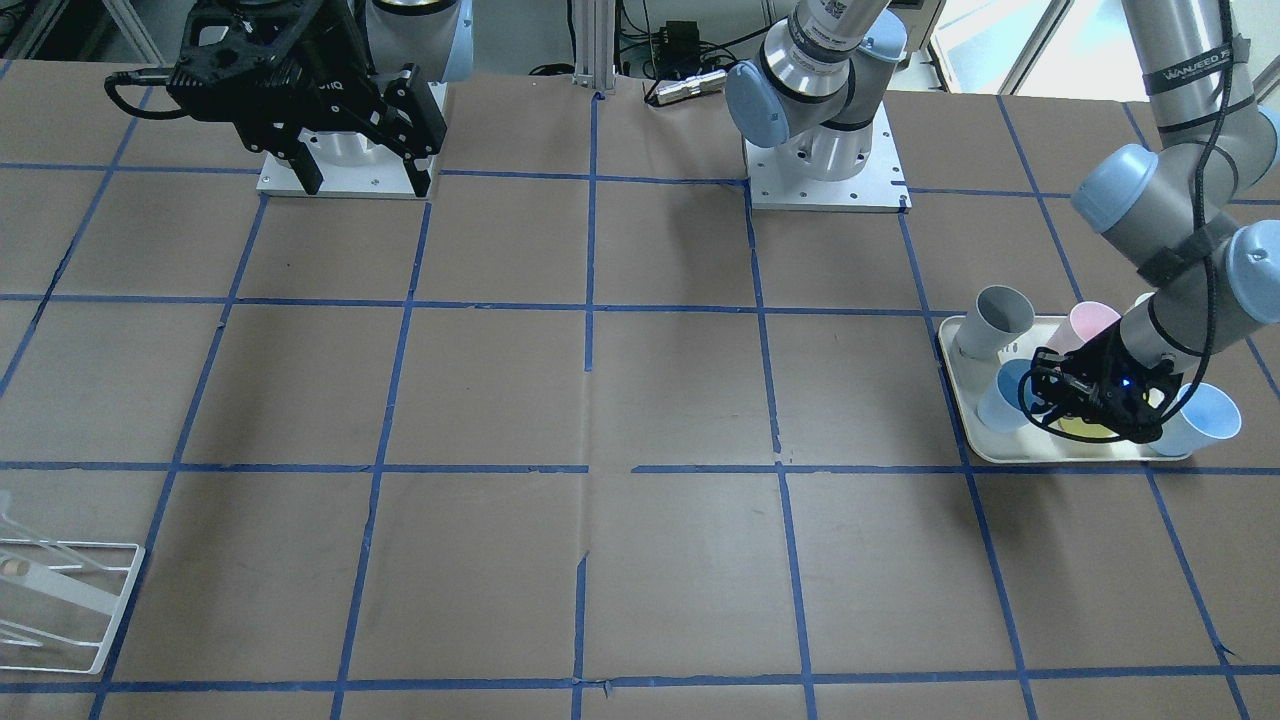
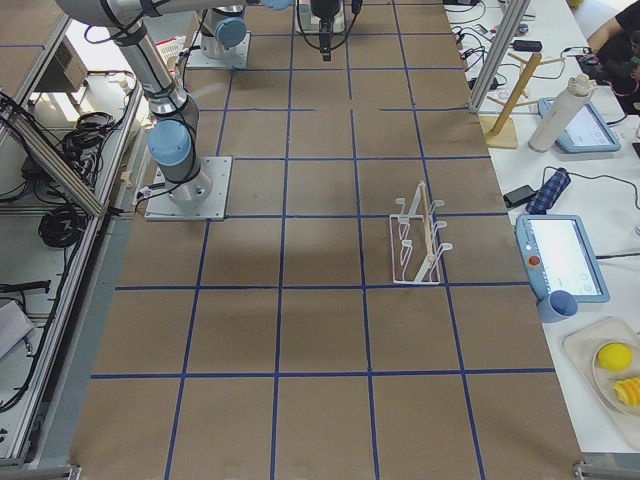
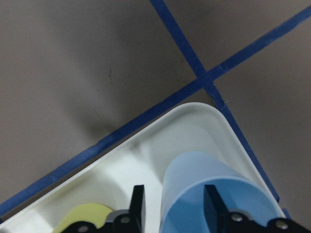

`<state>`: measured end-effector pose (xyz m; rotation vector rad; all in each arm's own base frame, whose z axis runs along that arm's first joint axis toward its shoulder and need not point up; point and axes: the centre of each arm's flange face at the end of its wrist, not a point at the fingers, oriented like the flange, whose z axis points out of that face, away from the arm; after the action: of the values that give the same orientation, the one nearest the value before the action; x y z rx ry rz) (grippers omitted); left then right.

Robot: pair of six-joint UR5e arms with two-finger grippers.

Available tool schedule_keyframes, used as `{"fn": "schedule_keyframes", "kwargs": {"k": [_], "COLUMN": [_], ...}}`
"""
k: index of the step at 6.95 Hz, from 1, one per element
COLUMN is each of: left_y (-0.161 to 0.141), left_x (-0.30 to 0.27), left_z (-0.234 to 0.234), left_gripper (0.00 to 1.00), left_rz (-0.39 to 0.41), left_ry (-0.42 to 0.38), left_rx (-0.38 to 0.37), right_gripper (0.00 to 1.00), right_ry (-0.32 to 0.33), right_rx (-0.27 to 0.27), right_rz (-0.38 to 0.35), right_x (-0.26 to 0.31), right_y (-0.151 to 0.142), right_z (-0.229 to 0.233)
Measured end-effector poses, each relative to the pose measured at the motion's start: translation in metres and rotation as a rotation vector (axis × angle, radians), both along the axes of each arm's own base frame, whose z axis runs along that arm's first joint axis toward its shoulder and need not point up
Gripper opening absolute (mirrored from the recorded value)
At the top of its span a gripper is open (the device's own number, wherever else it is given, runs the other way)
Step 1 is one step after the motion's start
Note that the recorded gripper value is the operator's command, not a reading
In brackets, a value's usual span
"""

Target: Transfer IKEA cup to right arm and place on rack

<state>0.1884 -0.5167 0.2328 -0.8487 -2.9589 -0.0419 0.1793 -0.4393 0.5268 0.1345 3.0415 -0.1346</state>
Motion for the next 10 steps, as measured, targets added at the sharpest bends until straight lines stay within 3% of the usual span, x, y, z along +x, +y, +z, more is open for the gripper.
{"fn": "schedule_keyframes", "kwargs": {"k": [2, 4, 7, 10], "left_y": [-0.002, -0.006, -0.017, -0.017], "left_x": [-0.002, -0.009, -0.047, -0.153], "left_z": [0.007, 0.036, 0.111, 0.162], "left_gripper": [0.00, 0.00, 0.00, 0.00], "left_rz": [0.002, 0.046, 0.287, 0.578], "left_ry": [0.003, 0.039, 0.164, 0.378], "left_rx": [-0.007, -0.018, 0.024, 0.122], "right_gripper": [1.00, 1.00, 1.00, 1.00], "right_ry": [0.010, -0.009, -0.140, -0.375], "right_rx": [-0.006, 0.001, 0.027, 0.056], "right_rz": [0.039, 0.007, -0.078, -0.167], "right_x": [-0.026, -0.079, -0.146, -0.210], "right_y": [-0.009, -0.022, -0.030, -0.024], "right_z": [0.001, 0.000, -0.004, -0.013]}}
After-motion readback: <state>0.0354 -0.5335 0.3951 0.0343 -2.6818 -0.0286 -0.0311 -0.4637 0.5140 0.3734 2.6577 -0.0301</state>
